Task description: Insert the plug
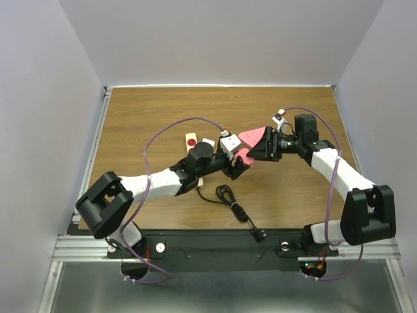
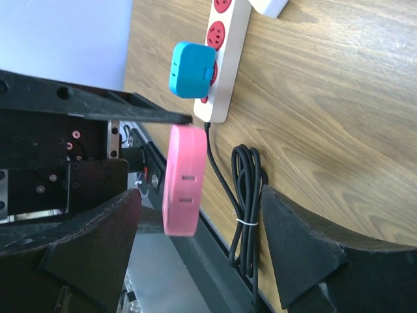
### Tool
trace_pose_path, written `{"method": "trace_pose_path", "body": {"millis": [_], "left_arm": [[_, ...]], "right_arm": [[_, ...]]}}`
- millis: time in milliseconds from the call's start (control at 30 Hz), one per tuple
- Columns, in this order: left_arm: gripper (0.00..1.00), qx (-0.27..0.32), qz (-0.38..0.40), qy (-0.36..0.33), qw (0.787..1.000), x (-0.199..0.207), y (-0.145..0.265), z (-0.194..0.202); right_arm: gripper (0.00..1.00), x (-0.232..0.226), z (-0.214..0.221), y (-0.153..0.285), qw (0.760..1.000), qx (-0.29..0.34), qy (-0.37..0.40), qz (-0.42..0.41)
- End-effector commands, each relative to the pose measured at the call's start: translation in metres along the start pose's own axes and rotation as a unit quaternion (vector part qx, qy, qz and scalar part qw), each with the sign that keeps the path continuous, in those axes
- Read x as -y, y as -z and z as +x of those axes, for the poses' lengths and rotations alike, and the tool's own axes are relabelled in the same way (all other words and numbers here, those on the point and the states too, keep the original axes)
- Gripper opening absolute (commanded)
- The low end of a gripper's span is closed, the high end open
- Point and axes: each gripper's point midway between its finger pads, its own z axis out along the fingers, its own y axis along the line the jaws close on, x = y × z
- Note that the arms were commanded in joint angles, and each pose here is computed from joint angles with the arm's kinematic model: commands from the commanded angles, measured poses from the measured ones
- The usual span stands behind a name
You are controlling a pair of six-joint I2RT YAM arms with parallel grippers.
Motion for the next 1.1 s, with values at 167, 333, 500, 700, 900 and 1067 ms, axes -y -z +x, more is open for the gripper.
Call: {"method": "trace_pose_path", "body": {"millis": [167,333,500,700,900,1067], "left_arm": [[0.00,0.053,0.011,-0.025,0.998,0.011,0.002,-0.039],[0.00,0.051,0.015,-0.027,0.998,0.014,0.000,-0.038],[0.00,0.052,0.019,-0.030,0.998,0.017,0.000,-0.039],[0.00,0.039,0.038,-0.037,0.998,0.024,0.001,-0.035],[0.26,0.016,0.008,-0.021,1.000,0.014,0.001,-0.029],[0.70,0.013,-0.037,-0.008,0.999,-0.001,0.007,-0.025]], "right_arm": [[0.78,-0.018,-0.004,-0.008,0.998,-0.016,0.038,-0.041],[0.73,-0.020,0.002,-0.015,0.998,-0.029,0.040,-0.047],[0.49,-0.022,0.001,-0.018,0.997,-0.029,0.045,-0.049],[0.11,-0.023,-0.002,-0.021,0.997,-0.023,0.047,-0.059],[0.00,-0.021,-0.006,-0.024,0.997,-0.005,0.041,-0.061],[0.00,-0.023,-0.022,-0.024,0.997,0.024,0.056,-0.047]]}}
